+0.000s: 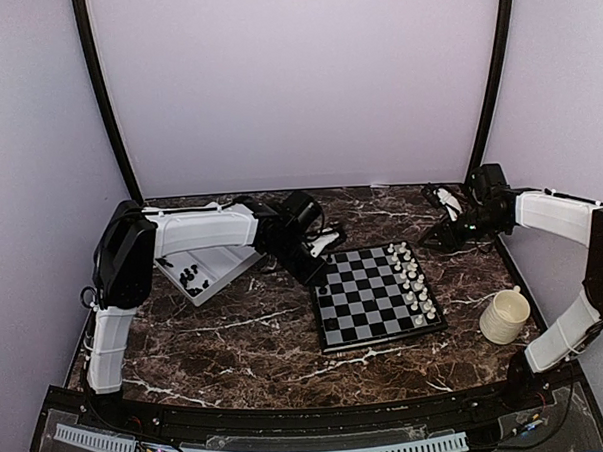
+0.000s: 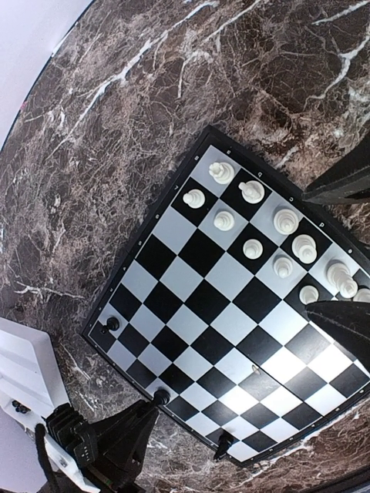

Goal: Set up the chess pieces on the board

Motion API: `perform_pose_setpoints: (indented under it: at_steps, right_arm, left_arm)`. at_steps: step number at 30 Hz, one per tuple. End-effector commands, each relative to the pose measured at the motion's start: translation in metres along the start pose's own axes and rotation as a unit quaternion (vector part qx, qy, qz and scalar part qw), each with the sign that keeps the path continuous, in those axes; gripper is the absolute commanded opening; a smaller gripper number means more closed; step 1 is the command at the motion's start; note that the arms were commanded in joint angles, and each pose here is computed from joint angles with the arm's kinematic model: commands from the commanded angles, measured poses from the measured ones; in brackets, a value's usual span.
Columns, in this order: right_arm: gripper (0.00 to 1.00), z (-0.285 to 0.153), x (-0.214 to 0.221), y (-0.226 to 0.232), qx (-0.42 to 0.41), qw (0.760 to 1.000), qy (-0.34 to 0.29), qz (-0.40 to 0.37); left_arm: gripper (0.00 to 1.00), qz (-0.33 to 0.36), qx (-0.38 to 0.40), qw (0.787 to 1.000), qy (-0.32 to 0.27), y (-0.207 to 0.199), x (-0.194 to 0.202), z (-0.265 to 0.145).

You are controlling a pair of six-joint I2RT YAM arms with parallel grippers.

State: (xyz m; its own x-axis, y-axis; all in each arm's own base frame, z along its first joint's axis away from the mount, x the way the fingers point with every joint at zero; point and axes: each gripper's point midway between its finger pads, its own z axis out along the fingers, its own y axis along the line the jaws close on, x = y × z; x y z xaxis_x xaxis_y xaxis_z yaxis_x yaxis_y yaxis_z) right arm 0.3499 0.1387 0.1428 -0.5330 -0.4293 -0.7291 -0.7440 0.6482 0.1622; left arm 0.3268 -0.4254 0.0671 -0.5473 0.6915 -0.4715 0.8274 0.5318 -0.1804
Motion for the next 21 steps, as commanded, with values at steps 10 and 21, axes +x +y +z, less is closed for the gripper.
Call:
perform_pose_setpoints:
  at_steps: [10, 21]
  right_arm:
    - [0.44, 0.001, -0.006, -0.004, 0.0, 1.0, -0.008, -0.009]
    - [0.45, 0.002, -0.005, -0.004, -0.001, 1.0, -0.007, -0.008]
  left_arm:
    - [0.2, -0.001, -0.01, 1.0, 0.006, 0.004, -0.002, -0.006]
    - [0.16, -0.005, 0.017, 1.0, -0.004, -0.005, -0.006, -0.007]
